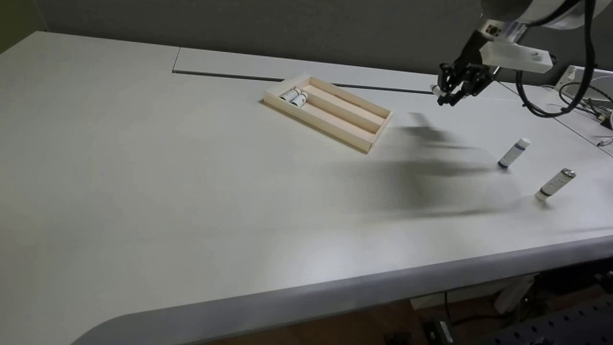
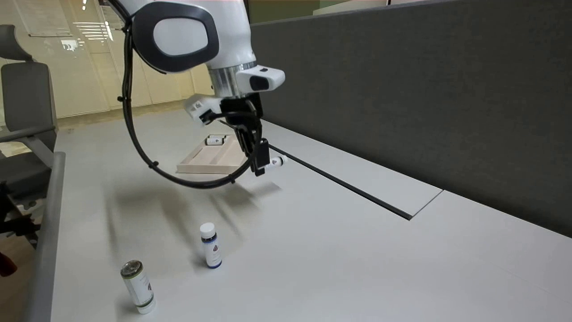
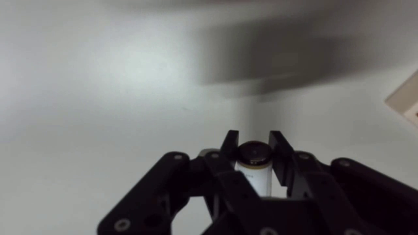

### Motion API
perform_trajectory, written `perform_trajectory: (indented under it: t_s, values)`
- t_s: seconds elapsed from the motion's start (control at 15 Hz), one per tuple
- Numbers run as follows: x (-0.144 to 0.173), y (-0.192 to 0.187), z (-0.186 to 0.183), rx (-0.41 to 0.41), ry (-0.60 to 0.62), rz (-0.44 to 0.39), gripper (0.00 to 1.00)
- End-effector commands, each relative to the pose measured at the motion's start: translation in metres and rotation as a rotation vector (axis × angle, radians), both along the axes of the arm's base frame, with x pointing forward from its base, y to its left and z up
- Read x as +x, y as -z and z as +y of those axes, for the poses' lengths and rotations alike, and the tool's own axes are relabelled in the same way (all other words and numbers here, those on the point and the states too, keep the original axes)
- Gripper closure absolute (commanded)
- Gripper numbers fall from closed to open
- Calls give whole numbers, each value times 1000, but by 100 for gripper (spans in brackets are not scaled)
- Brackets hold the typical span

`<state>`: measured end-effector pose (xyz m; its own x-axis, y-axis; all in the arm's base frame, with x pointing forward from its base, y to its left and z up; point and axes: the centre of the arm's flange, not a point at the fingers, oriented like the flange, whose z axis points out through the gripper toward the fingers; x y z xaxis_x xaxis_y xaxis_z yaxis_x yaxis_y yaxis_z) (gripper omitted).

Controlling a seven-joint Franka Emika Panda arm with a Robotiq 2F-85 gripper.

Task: Take a bottle from the tray and put it on the table

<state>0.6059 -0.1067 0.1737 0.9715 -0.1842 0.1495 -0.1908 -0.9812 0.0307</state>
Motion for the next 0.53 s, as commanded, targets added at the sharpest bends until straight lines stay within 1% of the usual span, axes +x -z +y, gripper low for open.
perform_trajectory:
  t_s: [0.0, 0.2, 0.4, 0.47]
  values:
    - [-16, 30, -26, 1, 98, 3, 93]
    - [-24, 56, -38, 8, 131, 19, 93]
    - [-29, 69, -43, 17, 153, 28, 93]
    - [-28, 65, -43, 23, 159, 20, 52]
